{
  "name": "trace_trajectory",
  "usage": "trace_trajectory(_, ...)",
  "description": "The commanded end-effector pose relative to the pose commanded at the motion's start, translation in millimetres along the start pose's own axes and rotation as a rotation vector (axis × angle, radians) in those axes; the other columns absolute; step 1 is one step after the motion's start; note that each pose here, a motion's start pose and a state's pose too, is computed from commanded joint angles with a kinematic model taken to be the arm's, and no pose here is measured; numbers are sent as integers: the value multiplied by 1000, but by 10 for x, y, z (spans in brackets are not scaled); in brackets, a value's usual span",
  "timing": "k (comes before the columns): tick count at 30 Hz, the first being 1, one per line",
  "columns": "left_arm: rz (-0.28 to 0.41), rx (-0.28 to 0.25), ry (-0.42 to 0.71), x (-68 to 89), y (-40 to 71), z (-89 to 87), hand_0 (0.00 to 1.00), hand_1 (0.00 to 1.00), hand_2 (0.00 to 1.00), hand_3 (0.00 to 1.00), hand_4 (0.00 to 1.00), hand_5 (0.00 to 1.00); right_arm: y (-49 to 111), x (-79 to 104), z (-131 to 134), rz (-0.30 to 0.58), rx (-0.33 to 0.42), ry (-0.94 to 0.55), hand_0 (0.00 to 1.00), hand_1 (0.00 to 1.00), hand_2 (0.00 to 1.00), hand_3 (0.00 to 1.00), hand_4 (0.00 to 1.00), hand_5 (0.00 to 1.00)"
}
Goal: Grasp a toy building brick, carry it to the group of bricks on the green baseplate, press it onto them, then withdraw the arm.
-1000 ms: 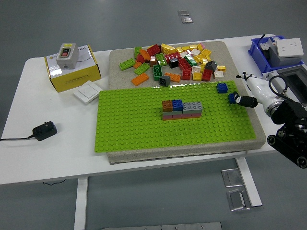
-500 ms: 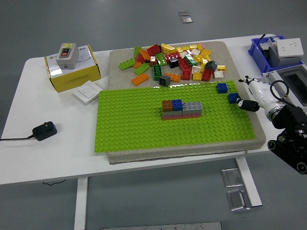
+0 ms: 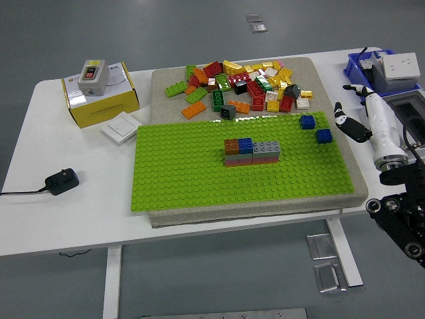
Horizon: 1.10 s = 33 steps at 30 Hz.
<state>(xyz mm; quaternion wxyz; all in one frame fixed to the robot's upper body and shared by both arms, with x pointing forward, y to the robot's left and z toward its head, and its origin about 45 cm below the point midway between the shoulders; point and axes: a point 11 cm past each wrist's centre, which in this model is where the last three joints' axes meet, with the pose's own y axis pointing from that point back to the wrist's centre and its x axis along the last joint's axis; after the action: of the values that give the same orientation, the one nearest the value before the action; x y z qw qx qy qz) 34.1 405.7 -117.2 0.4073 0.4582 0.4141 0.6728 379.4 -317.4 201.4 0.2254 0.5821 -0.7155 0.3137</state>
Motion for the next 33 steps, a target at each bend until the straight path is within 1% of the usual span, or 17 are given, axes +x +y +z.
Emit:
trace_trajectory(2,0,4,0,-3,1,-16,661,659,578,600,173,679,27,55,34,27,-8,-26,659,747,788,732,518,346)
trace_trajectory(5,-1,7,0,-8,3,-31,661,659,578,601,174,681,65,77,90,36,-26,-32,669,747,791,741,522,347)
trace_trajectory(8,1,8,-1,-2,2,-32,661,659,578,601,174,681,32,78,174,8,-52,39,669,747,791,741,522,347)
trace_trajectory(9,1,7,-1,3,2,-29,661,659,578,601,174,681,8,73,202,-7,-59,69,669,747,791,741,522,347)
trace_trajectory(10,2,6,-2,8,1,-21,661,658,579,601,175,681,-32,67,226,-29,-64,107,693,783,836,761,526,348)
trace_trajectory(15,5,-4,-7,26,-3,36,661,658,579,601,175,681,-221,31,350,-142,-94,272,693,783,836,761,526,348)
trace_trajectory(16,5,-6,-7,28,-4,45,661,659,579,600,180,683,-249,19,364,-160,-97,295,714,801,855,773,520,344)
trace_trajectory(21,6,-10,-7,33,-6,75,661,659,579,600,180,683,-375,-70,451,-262,-120,407,714,801,855,773,520,344)
trace_trajectory(22,6,-10,-6,34,-7,76,661,659,580,601,182,684,-394,-93,470,-282,-123,430,735,826,874,791,497,327)
trace_trajectory(23,6,-9,-5,36,-7,74,661,659,580,601,182,684,-413,-115,490,-304,-129,453,735,826,874,791,497,327)
trace_trajectory(28,7,-5,0,39,-6,68,661,659,580,601,184,684,-413,-256,523,-384,-122,531,739,825,877,794,492,326)
trace_trajectory(33,6,-7,3,31,-7,81,661,659,580,601,184,684,-359,-427,504,-456,-97,585,739,825,877,794,492,326)
